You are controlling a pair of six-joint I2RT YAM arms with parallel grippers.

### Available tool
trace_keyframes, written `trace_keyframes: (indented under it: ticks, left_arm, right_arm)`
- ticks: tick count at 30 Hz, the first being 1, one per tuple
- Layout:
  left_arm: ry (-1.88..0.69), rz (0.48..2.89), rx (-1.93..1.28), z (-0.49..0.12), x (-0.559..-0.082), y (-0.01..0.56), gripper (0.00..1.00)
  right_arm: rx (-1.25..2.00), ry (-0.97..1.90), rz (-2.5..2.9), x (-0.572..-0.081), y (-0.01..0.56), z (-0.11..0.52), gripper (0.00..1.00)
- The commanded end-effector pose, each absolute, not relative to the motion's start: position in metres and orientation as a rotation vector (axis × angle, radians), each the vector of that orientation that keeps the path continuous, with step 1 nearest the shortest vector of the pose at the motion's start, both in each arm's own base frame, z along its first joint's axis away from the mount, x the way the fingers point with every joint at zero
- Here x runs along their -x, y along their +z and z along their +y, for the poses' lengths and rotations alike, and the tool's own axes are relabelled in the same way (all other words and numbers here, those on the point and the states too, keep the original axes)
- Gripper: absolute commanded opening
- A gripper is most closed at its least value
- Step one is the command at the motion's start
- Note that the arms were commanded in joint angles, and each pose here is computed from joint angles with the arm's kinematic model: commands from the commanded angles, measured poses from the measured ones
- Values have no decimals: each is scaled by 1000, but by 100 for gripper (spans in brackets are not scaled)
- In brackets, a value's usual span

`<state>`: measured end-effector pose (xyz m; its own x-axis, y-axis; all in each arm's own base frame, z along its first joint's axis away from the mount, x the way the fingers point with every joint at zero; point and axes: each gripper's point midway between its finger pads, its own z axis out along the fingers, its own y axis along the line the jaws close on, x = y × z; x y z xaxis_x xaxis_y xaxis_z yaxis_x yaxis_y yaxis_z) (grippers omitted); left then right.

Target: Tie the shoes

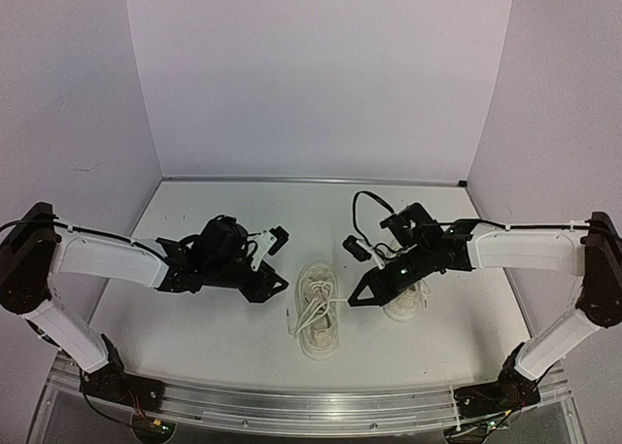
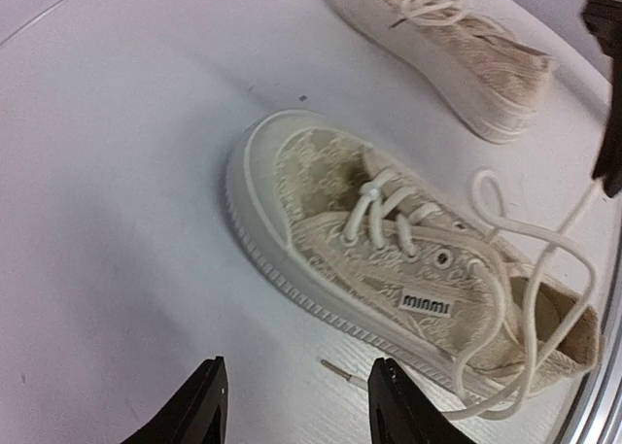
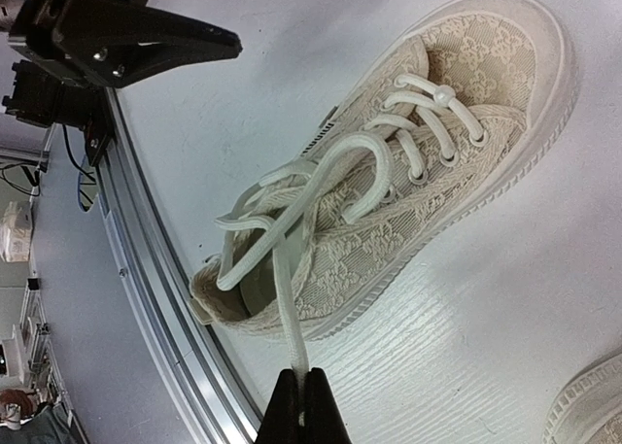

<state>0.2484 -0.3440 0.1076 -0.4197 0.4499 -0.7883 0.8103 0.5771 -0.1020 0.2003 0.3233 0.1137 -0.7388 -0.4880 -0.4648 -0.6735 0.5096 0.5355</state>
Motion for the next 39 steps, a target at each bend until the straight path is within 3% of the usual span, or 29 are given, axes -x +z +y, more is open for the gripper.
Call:
trace_keyframes:
  ticks: [1,5,13,24,34,39]
  left_arm:
    - [-410,2353,-576,-311,-257,91,51]
    - [-307,2478,-493,-317,-245,83,48]
    - [-348,2566,-433,-353,-219,68,46]
    - [-200,2640,-448,-368,-202,31,39]
    - [-85,2713,-355,-350,-198,6,19]
    - [-43,2719,-294,-336,-206,3,1]
  right_arm:
    - [962,1024,2478,-203,120,321,0]
    - [960,1016,2481,-204,119,321,0]
    - [961,1010,2476,-205,119,321,0]
    - [958,1004,2472,-204,119,319,0]
    - [951,993,2475,-205,119,318,0]
    - [920,969,2484,-206,119,314,0]
